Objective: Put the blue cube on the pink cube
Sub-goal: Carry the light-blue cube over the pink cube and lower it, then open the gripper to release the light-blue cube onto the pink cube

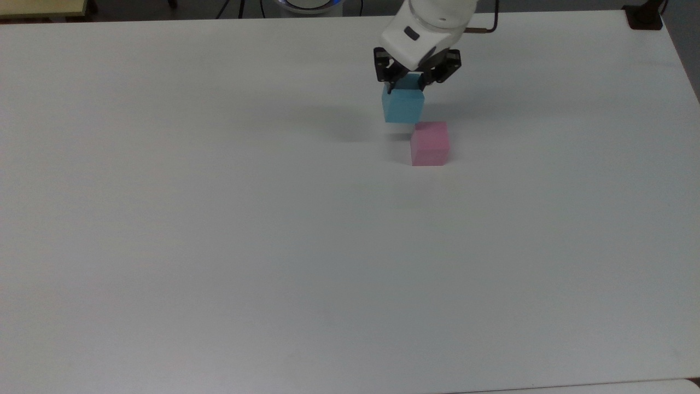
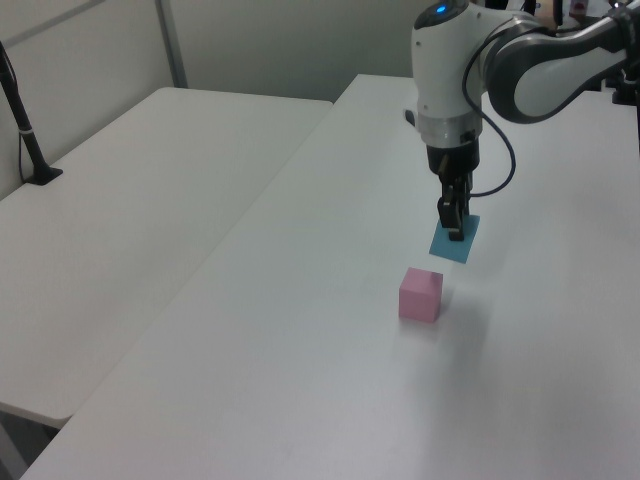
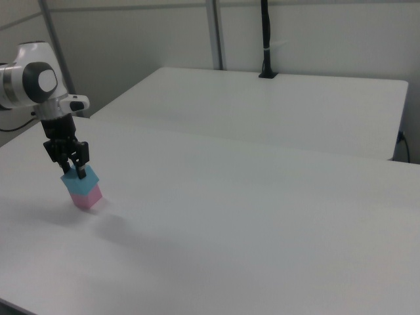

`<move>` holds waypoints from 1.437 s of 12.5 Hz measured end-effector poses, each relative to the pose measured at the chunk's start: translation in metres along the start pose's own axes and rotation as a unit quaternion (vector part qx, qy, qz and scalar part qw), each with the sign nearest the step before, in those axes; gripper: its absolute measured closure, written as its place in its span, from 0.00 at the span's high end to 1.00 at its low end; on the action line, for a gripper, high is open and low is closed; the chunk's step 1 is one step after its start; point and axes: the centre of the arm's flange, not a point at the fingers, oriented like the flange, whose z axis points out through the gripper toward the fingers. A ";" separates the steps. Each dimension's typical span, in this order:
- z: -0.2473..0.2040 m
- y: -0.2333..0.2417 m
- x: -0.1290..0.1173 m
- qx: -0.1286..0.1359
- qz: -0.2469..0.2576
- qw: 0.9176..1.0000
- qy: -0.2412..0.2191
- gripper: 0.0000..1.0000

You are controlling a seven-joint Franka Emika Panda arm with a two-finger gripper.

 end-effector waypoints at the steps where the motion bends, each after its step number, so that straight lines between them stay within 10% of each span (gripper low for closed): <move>1: 0.004 -0.010 0.005 0.002 0.002 1.000 -0.002 0.52; 11: 0.015 -0.043 0.049 0.022 0.024 0.999 0.000 0.51; 15: 0.010 -0.043 0.052 0.025 0.033 0.999 0.004 1.00; 18: -0.002 -0.041 0.053 0.030 0.045 0.998 0.015 1.00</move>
